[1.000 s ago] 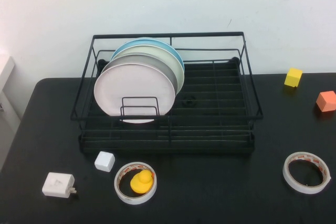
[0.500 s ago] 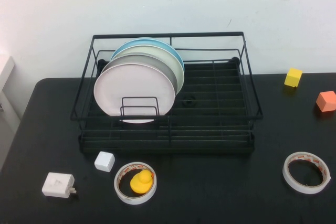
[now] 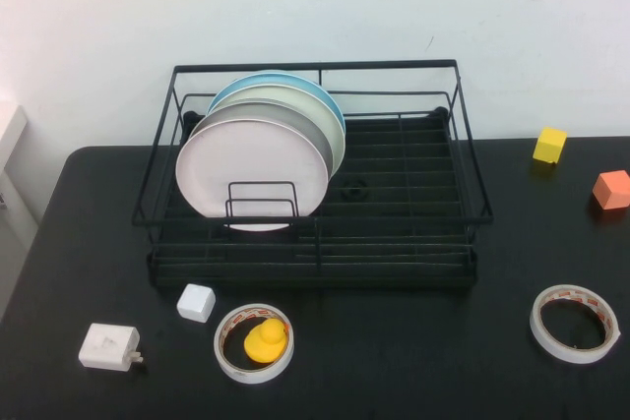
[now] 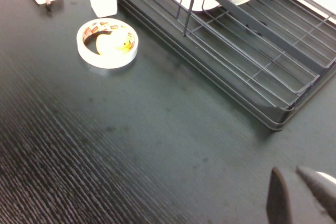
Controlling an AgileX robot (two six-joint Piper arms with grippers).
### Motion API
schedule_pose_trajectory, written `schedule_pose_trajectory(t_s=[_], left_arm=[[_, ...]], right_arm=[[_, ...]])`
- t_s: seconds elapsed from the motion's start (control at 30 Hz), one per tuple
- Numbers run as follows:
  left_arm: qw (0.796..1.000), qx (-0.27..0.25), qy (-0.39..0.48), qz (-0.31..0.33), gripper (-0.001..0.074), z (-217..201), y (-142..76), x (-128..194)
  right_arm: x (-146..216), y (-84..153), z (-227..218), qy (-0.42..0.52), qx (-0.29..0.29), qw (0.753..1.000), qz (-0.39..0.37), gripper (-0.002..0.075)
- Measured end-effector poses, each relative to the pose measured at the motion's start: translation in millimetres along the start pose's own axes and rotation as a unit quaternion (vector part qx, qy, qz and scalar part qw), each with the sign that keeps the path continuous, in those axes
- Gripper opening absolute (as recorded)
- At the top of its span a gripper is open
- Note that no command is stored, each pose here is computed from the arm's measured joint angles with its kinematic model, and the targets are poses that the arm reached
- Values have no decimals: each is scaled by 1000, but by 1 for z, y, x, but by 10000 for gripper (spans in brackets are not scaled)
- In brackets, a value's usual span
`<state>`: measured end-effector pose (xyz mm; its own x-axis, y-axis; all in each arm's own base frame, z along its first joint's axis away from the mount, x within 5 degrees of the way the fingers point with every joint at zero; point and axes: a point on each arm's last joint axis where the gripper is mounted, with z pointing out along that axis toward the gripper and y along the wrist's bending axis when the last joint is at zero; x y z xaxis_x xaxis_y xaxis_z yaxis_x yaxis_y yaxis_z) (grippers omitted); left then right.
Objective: Place plate on rack
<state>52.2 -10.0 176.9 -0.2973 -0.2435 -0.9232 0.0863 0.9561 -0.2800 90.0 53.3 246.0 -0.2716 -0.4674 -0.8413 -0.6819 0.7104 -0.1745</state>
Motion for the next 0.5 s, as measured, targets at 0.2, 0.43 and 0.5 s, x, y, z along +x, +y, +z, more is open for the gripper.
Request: schedule_pose_trajectory(t_s=[0.2,0.43,0.5], left_arm=[[1000,0,0,1,-1,0,0,0],[1000,0,0,2,-1,0,0,0],[1000,0,0,3,-1,0,0,0]], right_arm=[[0,0,0,0,0,1000,0,0],[-2,3,-9,-26,13,1000,-11,0],[-4,7,-18,-51,25,998,-23,0]])
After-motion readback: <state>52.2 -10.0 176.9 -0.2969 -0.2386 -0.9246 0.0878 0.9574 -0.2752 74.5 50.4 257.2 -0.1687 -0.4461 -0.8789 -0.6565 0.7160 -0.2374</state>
